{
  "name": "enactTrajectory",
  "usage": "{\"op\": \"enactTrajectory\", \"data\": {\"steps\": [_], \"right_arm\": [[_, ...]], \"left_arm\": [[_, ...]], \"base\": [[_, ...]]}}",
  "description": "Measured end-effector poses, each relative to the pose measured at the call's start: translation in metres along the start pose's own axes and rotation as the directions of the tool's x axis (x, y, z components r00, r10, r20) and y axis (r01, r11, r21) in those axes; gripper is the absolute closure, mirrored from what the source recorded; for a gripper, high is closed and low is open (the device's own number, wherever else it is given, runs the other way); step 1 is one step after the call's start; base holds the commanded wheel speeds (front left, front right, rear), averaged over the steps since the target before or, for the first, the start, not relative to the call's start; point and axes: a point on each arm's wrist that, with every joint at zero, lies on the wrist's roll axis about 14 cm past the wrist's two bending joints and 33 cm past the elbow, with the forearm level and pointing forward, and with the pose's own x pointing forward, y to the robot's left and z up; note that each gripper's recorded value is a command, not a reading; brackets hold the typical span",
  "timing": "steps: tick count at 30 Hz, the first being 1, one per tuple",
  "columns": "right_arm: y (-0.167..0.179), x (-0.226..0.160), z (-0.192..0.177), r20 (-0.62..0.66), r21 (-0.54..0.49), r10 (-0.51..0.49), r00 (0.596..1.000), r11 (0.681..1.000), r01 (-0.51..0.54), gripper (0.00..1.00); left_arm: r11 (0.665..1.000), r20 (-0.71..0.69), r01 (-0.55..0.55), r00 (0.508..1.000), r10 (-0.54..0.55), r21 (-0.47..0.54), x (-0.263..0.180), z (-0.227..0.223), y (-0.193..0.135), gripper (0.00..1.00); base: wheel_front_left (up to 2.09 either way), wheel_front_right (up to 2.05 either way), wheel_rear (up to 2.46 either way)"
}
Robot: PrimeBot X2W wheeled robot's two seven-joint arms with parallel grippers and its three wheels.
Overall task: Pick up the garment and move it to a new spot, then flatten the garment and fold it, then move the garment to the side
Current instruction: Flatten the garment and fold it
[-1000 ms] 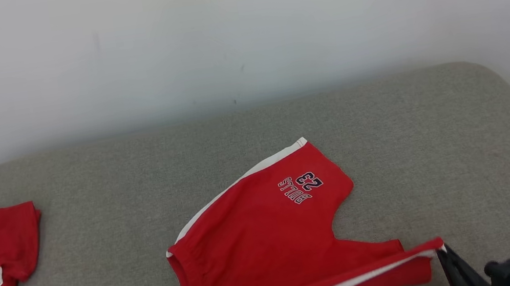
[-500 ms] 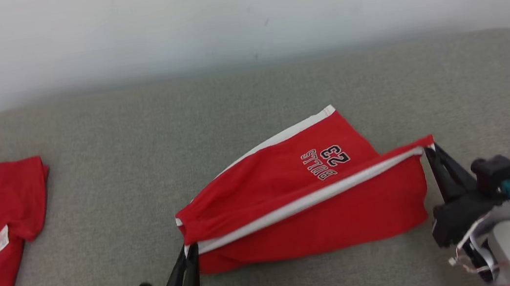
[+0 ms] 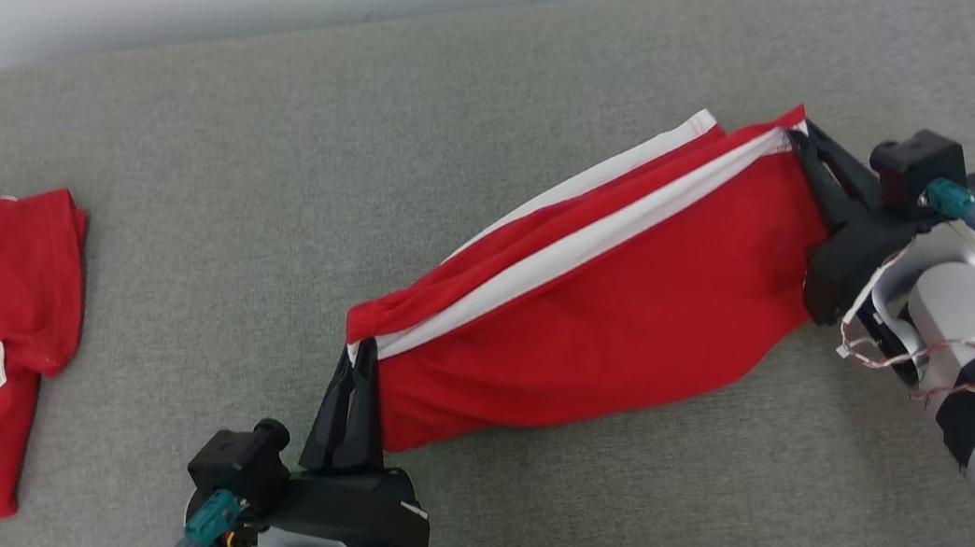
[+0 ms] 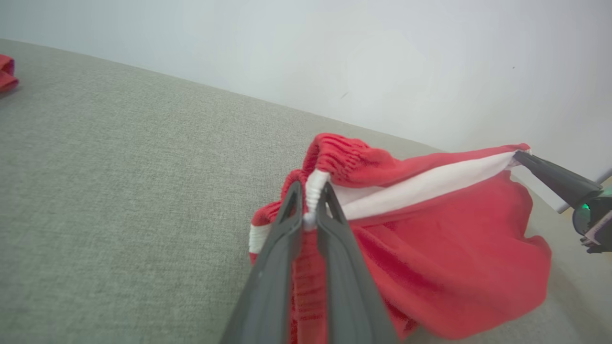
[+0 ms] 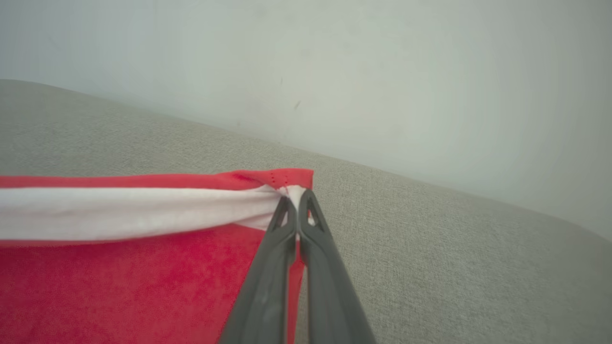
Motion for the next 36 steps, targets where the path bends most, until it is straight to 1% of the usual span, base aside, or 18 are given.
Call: {"op": "enactTrajectory", "data": {"steps": [8, 9, 10, 11, 12, 18, 26, 36], "right_arm": [[0.008, 0.036, -0.009, -0.034, -0.027, 0.033, 0.999, 0.999, -0.034, 1.0], [0.009, 0.039, -0.011, -0.038, -0.025, 0.034, 0.999, 0.999, -0.035, 1.0], [0.011, 0.041, -0.013, -0.043, -0.024, 0.037, 0.998, 0.999, -0.038, 1.0], [0.013, 0.044, -0.014, -0.043, -0.016, 0.038, 0.998, 0.999, -0.038, 0.76], [0.014, 0.046, -0.014, -0.041, -0.01, 0.039, 0.998, 0.999, -0.039, 0.0], [0.012, 0.049, -0.01, -0.024, 0.014, 0.022, 0.999, 1.0, -0.022, 0.0], [0.011, 0.033, -0.012, -0.014, 0.081, -0.005, 1.0, 0.997, 0.006, 0.0], [0.019, -0.002, -0.047, -0.11, 0.144, -0.001, 0.994, 0.989, 0.017, 0.0]], "left_arm": [[0.999, -0.02, -0.031, 0.999, 0.031, -0.018, 0.007, -0.008, 0.014, 1.0], [0.999, -0.022, -0.036, 0.999, 0.036, -0.019, 0.007, -0.008, 0.016, 0.97], [0.999, -0.019, -0.039, 0.999, 0.039, -0.018, 0.008, -0.008, 0.017, 0.64], [0.999, -0.016, -0.044, 0.999, 0.043, -0.018, 0.008, -0.007, 0.019, 0.4], [0.999, -0.016, -0.049, 0.999, 0.049, -0.017, 0.008, -0.007, 0.021, 0.0], [0.998, -0.014, -0.067, 0.998, 0.067, 0.013, 0.006, -0.006, 0.028, 0.0], [0.993, -0.002, -0.101, 0.995, 0.102, 0.055, -0.001, -0.003, 0.034, 0.0], [0.988, 0.002, -0.143, 0.99, 0.143, 0.067, -0.019, -0.003, 0.04, 0.0]], "base": [[0.0, 0.0, 0.0], [0.0, 0.0, 0.0], [0.0, 0.0, 0.0], [0.0, 0.0, 0.0], [0.0, 0.0, 0.0], [0.0, 0.0, 0.0], [0.0, 0.0, 0.0], [0.0, 0.0, 0.0]]}}
